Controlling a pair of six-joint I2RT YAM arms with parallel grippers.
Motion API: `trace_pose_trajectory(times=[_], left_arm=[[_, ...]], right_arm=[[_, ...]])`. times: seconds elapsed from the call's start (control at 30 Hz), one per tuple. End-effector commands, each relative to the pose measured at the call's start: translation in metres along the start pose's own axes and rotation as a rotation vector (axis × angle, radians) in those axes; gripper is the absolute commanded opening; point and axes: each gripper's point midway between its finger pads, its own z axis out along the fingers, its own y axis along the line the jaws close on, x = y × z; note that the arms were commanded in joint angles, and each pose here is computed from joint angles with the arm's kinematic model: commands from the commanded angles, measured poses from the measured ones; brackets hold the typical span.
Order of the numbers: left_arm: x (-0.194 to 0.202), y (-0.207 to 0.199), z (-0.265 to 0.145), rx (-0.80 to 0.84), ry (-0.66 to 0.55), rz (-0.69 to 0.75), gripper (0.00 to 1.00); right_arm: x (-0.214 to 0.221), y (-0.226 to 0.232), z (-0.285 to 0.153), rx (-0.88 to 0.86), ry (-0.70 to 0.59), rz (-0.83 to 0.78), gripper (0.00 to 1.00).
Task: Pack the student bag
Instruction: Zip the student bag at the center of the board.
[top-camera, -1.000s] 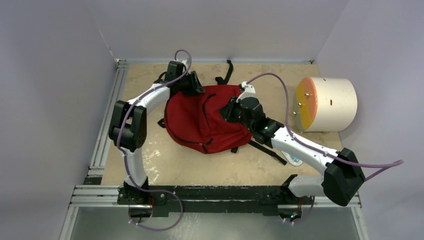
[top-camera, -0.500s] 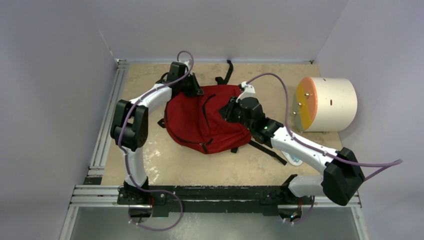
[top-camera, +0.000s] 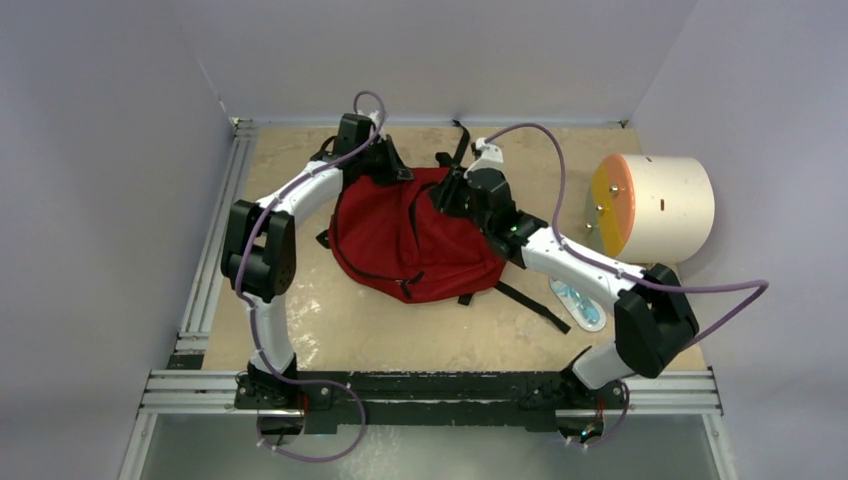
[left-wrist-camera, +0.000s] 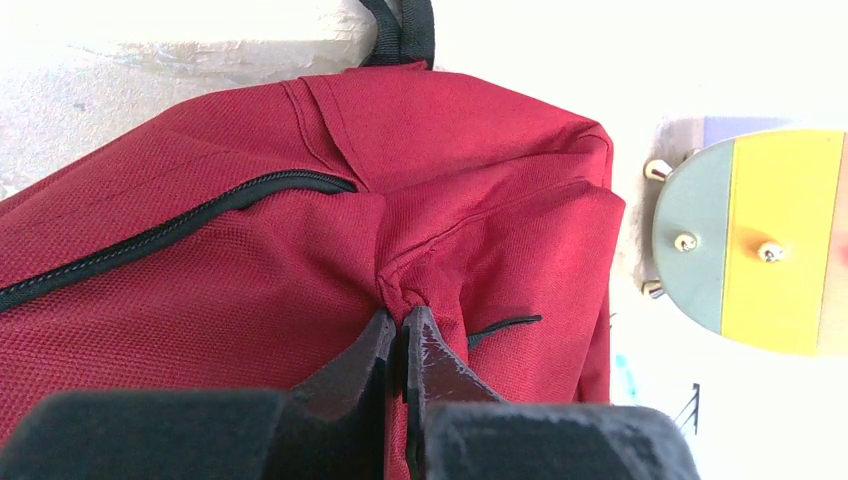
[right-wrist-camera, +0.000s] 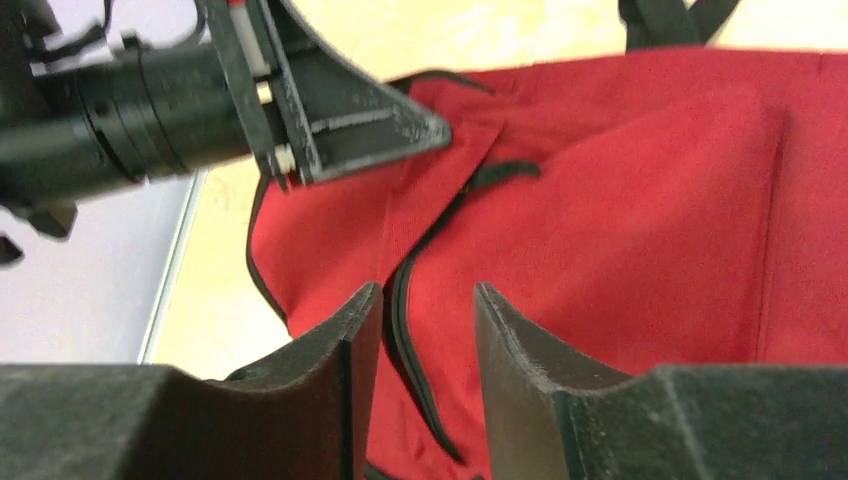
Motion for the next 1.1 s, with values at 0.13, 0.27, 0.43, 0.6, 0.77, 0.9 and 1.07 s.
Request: trace_pose_trajectory(times=[0.13,0.27,0.43,0.6,0.77,0.9,1.07], left_arm=[[-0.035,-0.045,-0.024,0.142,-0.092,-0.021,0.0],[-0.034,-0.046,-0.024,0.149,-0.088,-0.027,0.0],[-0.034,-0.046,-0.025,0.152,-0.086,-0.03,0.0],[-0.034,-0.046,-0.027,0.148,-0.085,-0.032,0.0],[-0.033,-0.044,-0.029,0.148,-0.083,-0.035,0.0],[-0.032,-0.043,-0.03,0.147,-0.084,-0.035,0.0],[-0.032,-0.042,-0.031,0.148,-0.084,-0.036,0.0]], right_arm=[[-0.071,-0.003,0.027,-0.077,-0.115,-0.005,0.47],[-0.066,-0.003,0.043,-0.118,-0.068,-0.041,0.45],[-0.056,-0.009,0.065,-0.123,-0.004,-0.137,0.47],[-0.048,-0.02,0.08,-0.127,0.041,-0.258,0.5],[-0.046,-0.022,0.082,-0.158,0.045,-0.366,0.49],[-0.039,-0.024,0.085,-0.18,0.082,-0.429,0.48],[-0.027,-0.021,0.091,-0.227,0.131,-0.465,0.47]])
